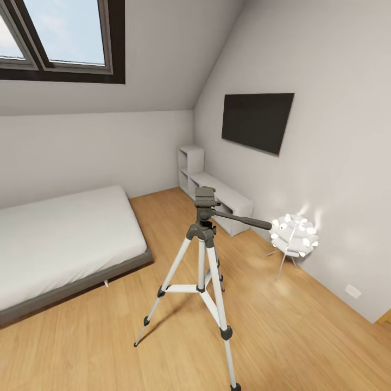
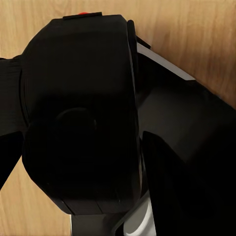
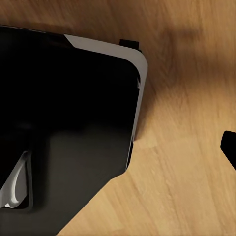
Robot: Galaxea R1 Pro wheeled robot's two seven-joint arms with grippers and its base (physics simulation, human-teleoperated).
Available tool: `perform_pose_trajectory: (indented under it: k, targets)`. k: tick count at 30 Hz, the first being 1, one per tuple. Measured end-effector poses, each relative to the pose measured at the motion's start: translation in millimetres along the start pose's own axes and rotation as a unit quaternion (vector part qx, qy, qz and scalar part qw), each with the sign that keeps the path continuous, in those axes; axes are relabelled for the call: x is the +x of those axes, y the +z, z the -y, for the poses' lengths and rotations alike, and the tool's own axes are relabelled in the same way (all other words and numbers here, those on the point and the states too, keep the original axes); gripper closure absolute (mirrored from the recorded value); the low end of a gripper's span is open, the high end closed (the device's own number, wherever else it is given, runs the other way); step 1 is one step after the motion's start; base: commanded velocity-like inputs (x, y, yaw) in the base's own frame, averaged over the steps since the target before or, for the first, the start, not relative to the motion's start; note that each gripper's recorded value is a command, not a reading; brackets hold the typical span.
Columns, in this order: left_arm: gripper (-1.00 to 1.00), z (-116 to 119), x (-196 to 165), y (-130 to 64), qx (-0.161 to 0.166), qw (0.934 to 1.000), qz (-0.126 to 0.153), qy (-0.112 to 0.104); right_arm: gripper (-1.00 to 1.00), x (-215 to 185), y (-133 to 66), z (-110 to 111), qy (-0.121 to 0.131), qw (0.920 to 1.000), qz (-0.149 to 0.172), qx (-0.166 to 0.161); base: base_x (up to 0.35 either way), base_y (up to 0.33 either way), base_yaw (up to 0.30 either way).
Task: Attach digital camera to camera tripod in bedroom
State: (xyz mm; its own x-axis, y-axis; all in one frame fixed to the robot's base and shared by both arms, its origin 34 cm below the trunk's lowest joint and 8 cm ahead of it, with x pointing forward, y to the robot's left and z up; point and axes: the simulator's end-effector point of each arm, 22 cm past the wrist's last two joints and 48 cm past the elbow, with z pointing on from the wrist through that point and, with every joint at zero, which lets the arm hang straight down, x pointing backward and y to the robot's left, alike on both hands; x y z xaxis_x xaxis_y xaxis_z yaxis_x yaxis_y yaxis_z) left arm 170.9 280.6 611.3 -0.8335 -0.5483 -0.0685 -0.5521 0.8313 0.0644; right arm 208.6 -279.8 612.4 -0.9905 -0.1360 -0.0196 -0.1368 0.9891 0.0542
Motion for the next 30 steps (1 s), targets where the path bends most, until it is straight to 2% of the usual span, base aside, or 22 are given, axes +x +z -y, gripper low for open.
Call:
perform_pose_trajectory:
  k: [13, 20, 26, 28, 30]
  targets:
    - [1.00, 0, 0, 0.0, 0.000, 1.0000, 0.000, -0.002, -1.00, 2, -0.1, 0, -0.002, 1.0000, -0.006, 0.000, 0.000, 0.000, 0.000]
    - [1.00, 0, 0, 0.0, 0.000, 1.0000, 0.000, -0.003, -1.00, -11, -0.3, 1, -0.004, 0.9999, 0.010, -0.002, 0.000, 0.000, 0.000]
    - [1.00, 0, 0, 0.0, 0.000, 1.0000, 0.001, -0.003, -1.00, -84, -9.6, 18, -0.012, 0.9966, 0.080, 0.012, 0.000, 0.000, 0.000]
    - [1.00, 0, 0, 0.0, 0.000, 1.0000, 0.001, -0.002, -1.00, -131, -22.7, 32, -0.012, 0.9930, 0.114, 0.026, 0.000, 0.000, 0.000]
    - [1.00, 0, 0, 0.0, 0.000, 1.0000, 0.001, -0.002, -1.00, -162, -35.9, 42, -0.009, 0.9907, 0.131, 0.036, 0.000, 0.000, 0.000]
